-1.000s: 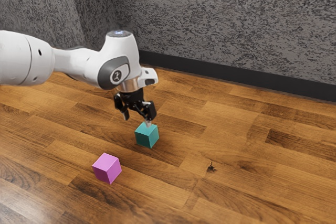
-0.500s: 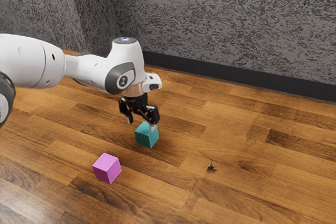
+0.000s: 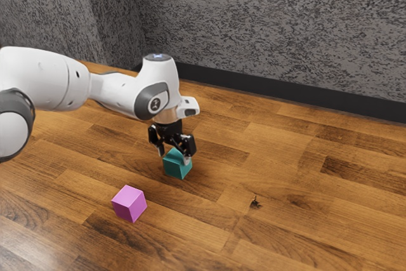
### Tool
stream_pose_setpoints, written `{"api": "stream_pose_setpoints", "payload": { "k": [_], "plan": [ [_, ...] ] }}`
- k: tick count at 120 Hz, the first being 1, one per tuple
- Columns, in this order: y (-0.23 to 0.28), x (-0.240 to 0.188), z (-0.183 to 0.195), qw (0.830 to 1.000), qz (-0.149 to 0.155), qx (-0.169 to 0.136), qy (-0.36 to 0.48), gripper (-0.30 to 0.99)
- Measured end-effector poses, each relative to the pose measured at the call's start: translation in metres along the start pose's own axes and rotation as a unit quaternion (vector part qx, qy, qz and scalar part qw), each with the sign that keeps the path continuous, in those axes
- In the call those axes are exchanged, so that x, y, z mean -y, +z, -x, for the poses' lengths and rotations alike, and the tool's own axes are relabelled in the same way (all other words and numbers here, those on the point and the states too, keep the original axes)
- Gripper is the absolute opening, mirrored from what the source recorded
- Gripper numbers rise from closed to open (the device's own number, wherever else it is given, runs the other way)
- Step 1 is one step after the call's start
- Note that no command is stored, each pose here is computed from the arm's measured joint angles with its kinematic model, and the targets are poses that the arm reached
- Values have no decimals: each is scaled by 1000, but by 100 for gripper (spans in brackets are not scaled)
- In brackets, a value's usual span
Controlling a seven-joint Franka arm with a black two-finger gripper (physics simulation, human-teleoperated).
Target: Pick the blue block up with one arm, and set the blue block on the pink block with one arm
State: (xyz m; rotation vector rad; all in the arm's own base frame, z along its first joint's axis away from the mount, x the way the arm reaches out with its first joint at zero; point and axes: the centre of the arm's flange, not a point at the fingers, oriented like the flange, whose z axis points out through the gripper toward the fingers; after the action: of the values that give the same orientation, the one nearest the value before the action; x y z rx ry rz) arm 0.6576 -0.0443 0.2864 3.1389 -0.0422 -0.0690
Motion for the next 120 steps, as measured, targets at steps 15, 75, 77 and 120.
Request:
{"api": "stream_pose_setpoints", "payload": {
  "k": [15, 75, 77, 120],
  "plan": [
    [2, 0, -3, 1000, 0, 0, 0, 69],
    [15, 5, -7, 1000, 0, 6, -1, 53],
    [15, 5, -7, 1000, 0, 6, -1, 53],
    [13, 6, -7, 1000, -2, 4, -1, 40]
  ]
}}
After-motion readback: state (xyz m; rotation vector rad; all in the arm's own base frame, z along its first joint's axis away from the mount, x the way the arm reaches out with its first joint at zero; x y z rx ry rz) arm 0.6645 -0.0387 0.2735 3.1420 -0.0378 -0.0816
